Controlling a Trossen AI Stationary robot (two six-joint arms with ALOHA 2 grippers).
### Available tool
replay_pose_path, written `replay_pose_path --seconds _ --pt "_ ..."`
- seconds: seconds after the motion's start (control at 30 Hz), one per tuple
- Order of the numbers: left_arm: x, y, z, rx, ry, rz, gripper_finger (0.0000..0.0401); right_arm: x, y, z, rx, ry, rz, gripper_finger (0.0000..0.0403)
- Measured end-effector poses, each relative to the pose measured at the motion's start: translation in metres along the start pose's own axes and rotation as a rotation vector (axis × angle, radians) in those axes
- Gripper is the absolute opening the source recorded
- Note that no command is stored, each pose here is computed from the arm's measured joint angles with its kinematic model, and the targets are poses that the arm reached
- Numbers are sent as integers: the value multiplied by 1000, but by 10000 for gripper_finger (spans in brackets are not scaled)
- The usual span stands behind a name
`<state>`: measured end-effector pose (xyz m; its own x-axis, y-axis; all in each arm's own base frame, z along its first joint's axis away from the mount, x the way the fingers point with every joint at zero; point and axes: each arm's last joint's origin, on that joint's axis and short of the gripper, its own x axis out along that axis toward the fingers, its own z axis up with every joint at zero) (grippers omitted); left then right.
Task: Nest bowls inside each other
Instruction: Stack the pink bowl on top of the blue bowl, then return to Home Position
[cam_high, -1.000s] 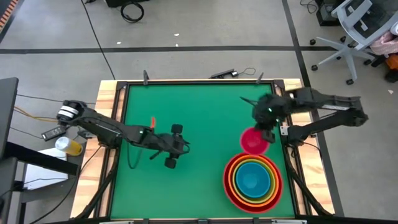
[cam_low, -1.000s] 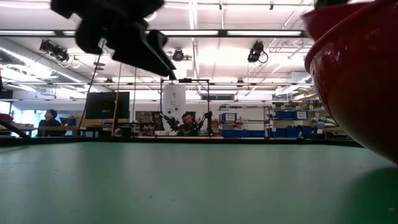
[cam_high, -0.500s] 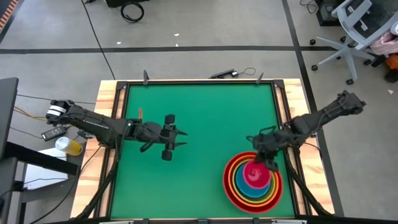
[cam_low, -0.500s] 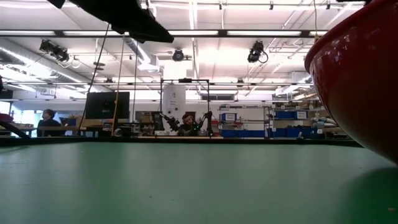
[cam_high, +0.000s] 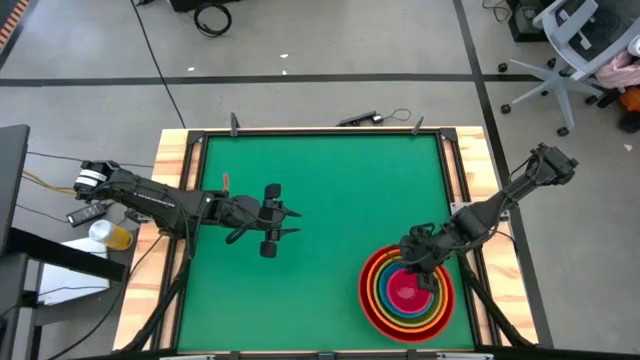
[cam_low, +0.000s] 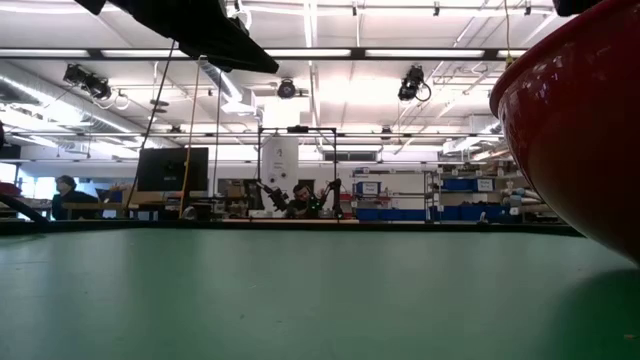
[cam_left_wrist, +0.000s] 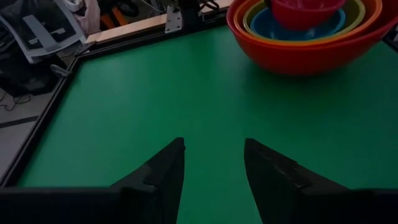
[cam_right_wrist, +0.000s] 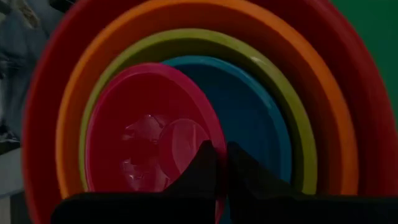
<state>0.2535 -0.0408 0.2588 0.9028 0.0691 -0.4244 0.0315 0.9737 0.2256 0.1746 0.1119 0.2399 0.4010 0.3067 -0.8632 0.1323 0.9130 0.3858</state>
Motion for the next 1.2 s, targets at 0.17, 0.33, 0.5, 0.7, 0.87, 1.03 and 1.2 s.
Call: replay_pose_path --seconds 0.17,0.33,0.5,0.7,0.87,1.03,1.2 --pt "-2 -1 0 -10 3 -4 166 7 0 1 -25 20 -20 17" --pt "-4 -1 -1 -20 20 -10 166 14 -2 -3 -41 -15 19 18" --pt "-5 -2 0 -33 17 -12 166 24 -11 -11 -39 4 1 42" --pt "-6 3 1 -52 3 4 166 16 -6 -6 -69 -26 32 143" --pt "-14 13 4 -95 -26 37 166 -4 -6 -4 -97 -44 17 229" --pt "-20 18 6 -101 -40 54 166 -32 -7 0 -161 -225 -32 255" --pt "-29 19 10 -121 -80 45 166 -60 -13 1 -191 -478 -127 244"
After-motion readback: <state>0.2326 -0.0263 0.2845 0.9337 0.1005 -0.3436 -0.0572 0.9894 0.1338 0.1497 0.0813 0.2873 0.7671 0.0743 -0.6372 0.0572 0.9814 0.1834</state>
